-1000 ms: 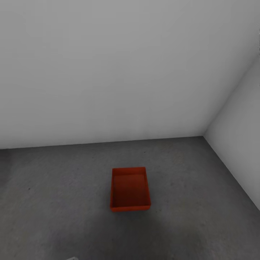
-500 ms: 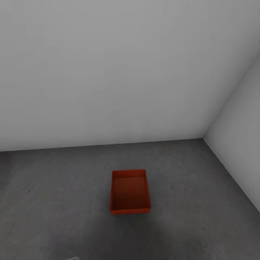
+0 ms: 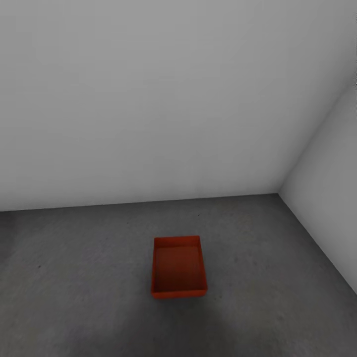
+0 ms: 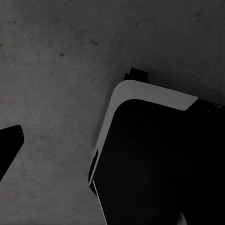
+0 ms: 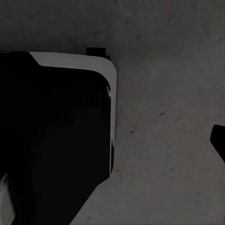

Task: Move the two storage containers from the living room to the garage. In the garage, place one container on the floor and stack the other container on top of it (either order is fine).

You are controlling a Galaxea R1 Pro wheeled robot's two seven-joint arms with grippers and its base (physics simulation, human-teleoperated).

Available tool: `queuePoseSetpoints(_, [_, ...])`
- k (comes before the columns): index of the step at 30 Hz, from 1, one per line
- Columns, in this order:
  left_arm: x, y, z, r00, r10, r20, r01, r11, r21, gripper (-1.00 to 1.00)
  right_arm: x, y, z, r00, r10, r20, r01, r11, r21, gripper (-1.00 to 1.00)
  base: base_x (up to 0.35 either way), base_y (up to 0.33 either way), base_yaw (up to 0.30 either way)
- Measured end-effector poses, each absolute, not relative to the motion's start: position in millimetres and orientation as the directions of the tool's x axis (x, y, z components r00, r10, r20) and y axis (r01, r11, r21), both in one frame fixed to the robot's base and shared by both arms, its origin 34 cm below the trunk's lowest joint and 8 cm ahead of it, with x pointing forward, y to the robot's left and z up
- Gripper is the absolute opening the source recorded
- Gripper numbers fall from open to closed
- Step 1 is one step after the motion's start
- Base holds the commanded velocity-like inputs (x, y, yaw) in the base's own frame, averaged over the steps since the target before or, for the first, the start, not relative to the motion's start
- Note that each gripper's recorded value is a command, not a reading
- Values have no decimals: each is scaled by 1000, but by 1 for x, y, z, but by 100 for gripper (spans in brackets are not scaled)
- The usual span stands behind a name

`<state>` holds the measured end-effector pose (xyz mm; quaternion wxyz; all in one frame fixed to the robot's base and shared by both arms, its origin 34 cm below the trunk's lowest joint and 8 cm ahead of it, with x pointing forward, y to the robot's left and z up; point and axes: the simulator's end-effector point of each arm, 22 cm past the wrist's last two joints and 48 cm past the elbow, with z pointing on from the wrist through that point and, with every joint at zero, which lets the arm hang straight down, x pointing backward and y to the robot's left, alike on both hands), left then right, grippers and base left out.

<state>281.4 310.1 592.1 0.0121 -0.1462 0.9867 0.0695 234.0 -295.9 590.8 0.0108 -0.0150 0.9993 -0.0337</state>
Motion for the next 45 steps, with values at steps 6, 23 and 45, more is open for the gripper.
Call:
queuePoseSetpoints(6, [271,308,593,-957,-286,-40,-289,948,134,100,238,-296,592,-999,-31,-30,-29,997,-68,100,0,0,0])
queuePoseSetpoints(23, [273,301,596,-957,-286,-52,-290,952,101,100,249,-297,596,-998,-31,-57,-27,997,-69,100,0,0,0])
queuePoseSetpoints(45, [287,301,602,-954,-286,-85,-294,952,91,100,263,-297,601,-995,-31,-91,-24,997,-70,100,0,0,0])
